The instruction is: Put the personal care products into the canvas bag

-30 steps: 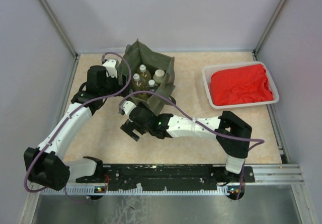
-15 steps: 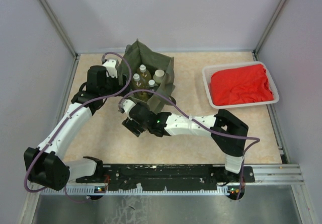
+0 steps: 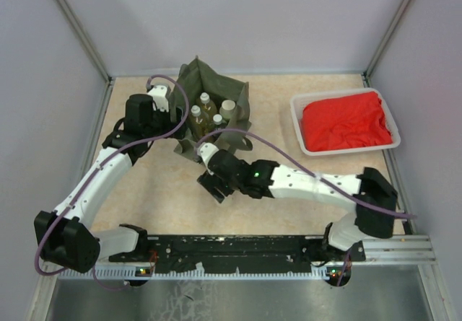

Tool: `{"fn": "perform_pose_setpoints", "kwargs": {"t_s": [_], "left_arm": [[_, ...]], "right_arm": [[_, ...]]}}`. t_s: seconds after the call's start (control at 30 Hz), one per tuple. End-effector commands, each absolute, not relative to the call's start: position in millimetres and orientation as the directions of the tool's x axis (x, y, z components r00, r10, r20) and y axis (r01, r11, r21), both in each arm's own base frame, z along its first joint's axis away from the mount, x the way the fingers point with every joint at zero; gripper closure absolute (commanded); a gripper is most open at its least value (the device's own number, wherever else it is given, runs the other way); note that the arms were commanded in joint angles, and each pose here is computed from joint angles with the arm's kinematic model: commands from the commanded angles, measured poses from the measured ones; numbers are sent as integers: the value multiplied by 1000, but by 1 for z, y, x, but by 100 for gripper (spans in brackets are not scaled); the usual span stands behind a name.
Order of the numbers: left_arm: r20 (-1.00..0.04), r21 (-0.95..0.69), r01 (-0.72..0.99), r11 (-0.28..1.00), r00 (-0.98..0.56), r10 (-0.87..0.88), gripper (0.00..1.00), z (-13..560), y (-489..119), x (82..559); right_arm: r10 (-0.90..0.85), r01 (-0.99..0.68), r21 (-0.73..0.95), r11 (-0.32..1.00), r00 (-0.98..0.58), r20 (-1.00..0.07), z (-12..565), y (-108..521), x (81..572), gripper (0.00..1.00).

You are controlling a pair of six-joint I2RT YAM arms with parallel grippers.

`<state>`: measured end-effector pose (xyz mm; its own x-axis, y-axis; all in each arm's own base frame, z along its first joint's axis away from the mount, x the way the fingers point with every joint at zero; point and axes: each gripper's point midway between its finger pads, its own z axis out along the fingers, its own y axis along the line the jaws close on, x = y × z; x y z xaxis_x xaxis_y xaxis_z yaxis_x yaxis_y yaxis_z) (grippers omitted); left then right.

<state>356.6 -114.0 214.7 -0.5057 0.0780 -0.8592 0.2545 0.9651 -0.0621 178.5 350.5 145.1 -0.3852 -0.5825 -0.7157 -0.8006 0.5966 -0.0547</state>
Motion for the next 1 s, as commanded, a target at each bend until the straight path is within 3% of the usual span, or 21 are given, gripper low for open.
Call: {"fn": "perform_pose_setpoints", "kwargs": {"t_s": [0.0, 0.3, 0.6, 0.8, 0.97], "left_arm": [[-834, -39, 253, 967, -542, 108, 0, 201, -111, 355], [-841, -48, 259, 965, -531, 101, 0, 208, -113, 358], [-836, -48, 269, 962, -538, 109, 0, 210, -116, 361], [-849, -45, 267, 963, -519, 104, 0, 220, -115, 363], [-852, -38, 274, 961, -512, 112, 0, 228, -116, 364]], "right_arm": [[-350, -760, 54, 648, -360, -865, 261, 334, 176, 100], [-269, -694, -9, 719, -267, -926, 377, 283, 200, 100], [-199, -755, -24, 656, -142, -970, 473, 293, 263, 100], [-170, -776, -26, 630, -105, -980, 495, 318, 303, 100], [-166, -784, 21, 620, -157, -974, 464, 338, 325, 100]]}}
